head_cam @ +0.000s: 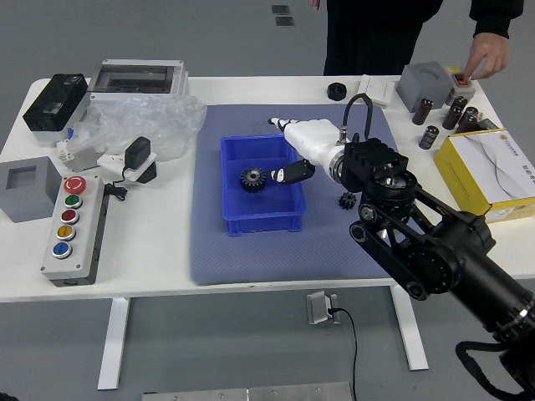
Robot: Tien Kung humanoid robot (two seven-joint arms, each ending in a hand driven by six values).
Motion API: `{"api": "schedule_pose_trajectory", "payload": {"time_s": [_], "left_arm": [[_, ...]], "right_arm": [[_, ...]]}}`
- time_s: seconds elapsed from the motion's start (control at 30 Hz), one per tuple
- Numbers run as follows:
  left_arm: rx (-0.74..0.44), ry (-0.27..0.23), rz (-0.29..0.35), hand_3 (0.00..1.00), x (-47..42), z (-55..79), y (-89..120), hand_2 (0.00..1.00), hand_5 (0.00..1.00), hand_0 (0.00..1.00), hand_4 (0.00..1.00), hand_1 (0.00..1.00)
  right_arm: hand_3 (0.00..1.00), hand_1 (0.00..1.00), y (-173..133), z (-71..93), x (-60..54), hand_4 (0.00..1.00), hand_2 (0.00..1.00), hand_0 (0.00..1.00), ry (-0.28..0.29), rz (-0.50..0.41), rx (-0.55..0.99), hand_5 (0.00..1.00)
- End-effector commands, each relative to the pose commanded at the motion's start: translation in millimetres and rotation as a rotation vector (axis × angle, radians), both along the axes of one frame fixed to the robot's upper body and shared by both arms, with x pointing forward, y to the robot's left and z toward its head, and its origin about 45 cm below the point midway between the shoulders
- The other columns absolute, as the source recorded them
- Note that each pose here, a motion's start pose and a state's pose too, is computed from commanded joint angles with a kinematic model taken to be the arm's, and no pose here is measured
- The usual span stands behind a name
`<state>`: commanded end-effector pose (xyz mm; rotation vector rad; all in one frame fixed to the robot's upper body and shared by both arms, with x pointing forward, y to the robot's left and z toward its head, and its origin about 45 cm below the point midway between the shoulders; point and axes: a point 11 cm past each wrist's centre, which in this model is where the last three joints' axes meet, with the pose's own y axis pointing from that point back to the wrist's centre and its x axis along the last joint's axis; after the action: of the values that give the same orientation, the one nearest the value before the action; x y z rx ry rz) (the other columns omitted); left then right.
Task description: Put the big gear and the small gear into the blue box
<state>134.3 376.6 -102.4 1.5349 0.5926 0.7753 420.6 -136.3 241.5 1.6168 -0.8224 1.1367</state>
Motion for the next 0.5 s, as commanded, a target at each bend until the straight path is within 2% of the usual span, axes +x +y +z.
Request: {"api": "schedule_pose_trajectory", "payload": {"time_s": [0.03, 0.07, 0.23, 0.27, 0.43, 0.47, 0.5], "left_arm": [[0.000, -0.001, 0.001, 0.844, 0.3, 0.1, 0.1, 0.861, 0.528, 0.882, 0.804, 0.863], [0.000, -0.001, 0.002, 0.843, 0.4, 0.2, 0.3, 0.859, 0.522, 0.882, 0.803, 0.863], [0.002, -0.003, 0.007, 0.843, 0.6, 0.6, 1.8, 0.859, 0.522, 0.882, 0.803, 0.863], [0.003, -0.004, 0.008, 0.843, 0.5, 0.6, 2.1, 0.859, 0.517, 0.882, 0.802, 0.863], [0.004, -0.005, 0.010, 0.843, 1.0, 0.9, 2.6, 0.859, 0.517, 0.882, 0.802, 0.863], [0.003, -0.006, 0.010, 0.843, 1.3, 1.0, 2.5, 0.859, 0.513, 0.882, 0.799, 0.861], [0.003, -0.007, 0.011, 0.843, 1.6, 1.0, 2.4, 0.859, 0.513, 0.882, 0.799, 0.861]], "right_arm": [[0.998, 0.814, -4.0, 1.7, 0.4, 0.820, 0.961, 0.826, -0.006, -0.006, -0.001, 0.542], [0.970, 0.785, -7.5, 2.9, 0.7, 0.814, 0.907, 0.809, -0.011, -0.011, -0.003, 0.542], [0.970, 0.785, -39.2, 6.0, 3.0, 0.814, 0.907, 0.809, -0.029, -0.070, -0.013, 0.542], [0.884, 0.761, -45.2, 5.4, 3.0, 0.759, 0.845, 0.773, -0.029, -0.082, -0.016, 0.501], [0.884, 0.761, -70.3, -3.8, 0.0, 0.759, 0.845, 0.773, -0.013, -0.128, -0.038, 0.501], [0.838, 0.734, -74.1, -6.9, -1.3, 0.689, 0.797, 0.754, -0.006, -0.134, -0.044, 0.440], [0.838, 0.734, -76.7, -9.5, -2.3, 0.689, 0.797, 0.754, 0.000, -0.138, -0.048, 0.440]]}}
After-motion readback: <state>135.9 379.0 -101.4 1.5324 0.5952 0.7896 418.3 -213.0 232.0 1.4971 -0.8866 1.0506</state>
